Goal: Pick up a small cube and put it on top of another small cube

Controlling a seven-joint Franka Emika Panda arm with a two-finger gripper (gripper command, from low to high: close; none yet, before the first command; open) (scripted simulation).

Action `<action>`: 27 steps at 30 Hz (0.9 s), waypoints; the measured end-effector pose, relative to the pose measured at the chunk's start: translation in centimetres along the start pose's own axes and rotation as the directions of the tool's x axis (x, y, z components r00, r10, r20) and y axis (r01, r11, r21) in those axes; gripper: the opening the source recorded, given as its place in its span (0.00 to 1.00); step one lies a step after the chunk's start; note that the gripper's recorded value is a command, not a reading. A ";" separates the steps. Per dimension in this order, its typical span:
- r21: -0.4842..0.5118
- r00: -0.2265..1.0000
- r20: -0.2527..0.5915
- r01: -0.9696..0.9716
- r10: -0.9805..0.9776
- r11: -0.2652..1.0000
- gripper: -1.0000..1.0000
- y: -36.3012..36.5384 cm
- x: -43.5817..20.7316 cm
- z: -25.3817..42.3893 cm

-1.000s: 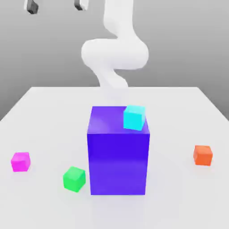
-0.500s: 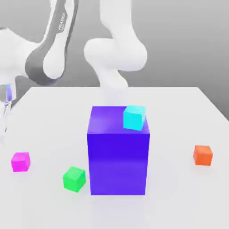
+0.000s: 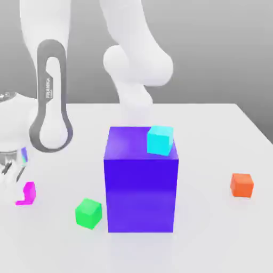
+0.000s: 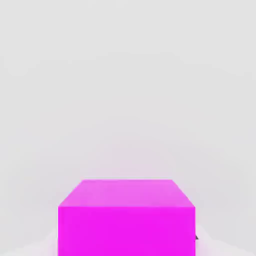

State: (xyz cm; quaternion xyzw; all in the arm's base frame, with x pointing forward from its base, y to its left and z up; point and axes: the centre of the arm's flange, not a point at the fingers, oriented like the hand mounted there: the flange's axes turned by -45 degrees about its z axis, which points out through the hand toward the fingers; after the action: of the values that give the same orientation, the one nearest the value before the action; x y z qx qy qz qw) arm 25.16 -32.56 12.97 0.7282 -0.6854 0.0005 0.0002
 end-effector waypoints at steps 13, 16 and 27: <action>0.033 1.000 0.021 -0.009 0.008 0.999 0.00 -6.1 -7.4 -8.9; 0.035 0.999 0.025 -0.029 0.028 0.999 0.00 -7.8 -10.7 -9.9; 0.002 0.995 -0.005 -0.100 0.100 0.995 0.00 -9.9 -19.1 -10.0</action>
State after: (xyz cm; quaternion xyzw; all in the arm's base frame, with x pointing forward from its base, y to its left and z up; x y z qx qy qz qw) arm 33.90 -12.88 22.95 0.6930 -0.7209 0.0027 0.0012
